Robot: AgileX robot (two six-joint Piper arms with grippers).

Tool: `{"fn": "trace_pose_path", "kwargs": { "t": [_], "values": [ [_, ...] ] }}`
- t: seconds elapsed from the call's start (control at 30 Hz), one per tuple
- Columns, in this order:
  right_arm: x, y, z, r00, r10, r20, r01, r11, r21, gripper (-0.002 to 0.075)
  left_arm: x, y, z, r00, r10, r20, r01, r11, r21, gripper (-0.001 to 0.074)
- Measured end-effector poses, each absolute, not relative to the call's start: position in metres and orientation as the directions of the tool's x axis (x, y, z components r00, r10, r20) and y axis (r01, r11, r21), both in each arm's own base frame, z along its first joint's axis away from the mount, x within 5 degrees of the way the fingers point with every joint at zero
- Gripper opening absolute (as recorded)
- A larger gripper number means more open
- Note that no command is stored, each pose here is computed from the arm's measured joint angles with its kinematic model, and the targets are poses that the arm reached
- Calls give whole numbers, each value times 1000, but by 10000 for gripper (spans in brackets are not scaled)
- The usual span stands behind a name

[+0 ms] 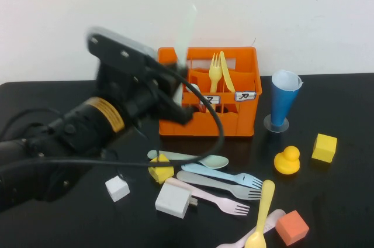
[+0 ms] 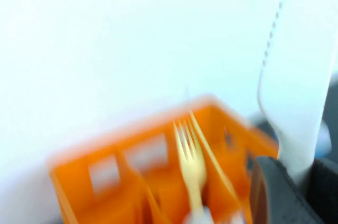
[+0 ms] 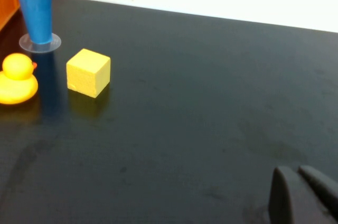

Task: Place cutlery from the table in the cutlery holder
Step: Place the knife on the box

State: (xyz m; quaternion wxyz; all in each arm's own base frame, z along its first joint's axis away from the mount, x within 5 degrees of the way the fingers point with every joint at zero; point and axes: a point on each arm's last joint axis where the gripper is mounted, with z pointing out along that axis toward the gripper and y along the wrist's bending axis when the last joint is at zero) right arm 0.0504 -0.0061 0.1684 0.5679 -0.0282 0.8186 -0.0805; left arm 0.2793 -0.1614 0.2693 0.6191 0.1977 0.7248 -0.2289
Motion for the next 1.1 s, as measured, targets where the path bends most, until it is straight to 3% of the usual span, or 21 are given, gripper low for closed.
{"fn": "trace_pose_path", "kwargs": {
  "t": [0.17, 0.4, 0.73, 1.1],
  "values": [
    [50, -6, 168, -353, -138, -925, 45, 985, -164, -3, 290, -154, 279, 14, -122, -992, 595, 799, -90, 99],
    [50, -6, 168, -353, -138, -925, 45, 985, -164, -3, 313, -166, 259, 102, -225, -969, 637, 763, -110, 99],
    [50, -6, 168, -353, -138, -925, 45, 985, -164, -3, 363, -220, 244, 73, -208, -975, 694, 713, -100, 99],
    [50, -6, 168, -353, -138, -925, 45, 985, -164, -3, 390, -257, 192, -64, -170, -983, 702, 693, -165, 99]
  ]
}}
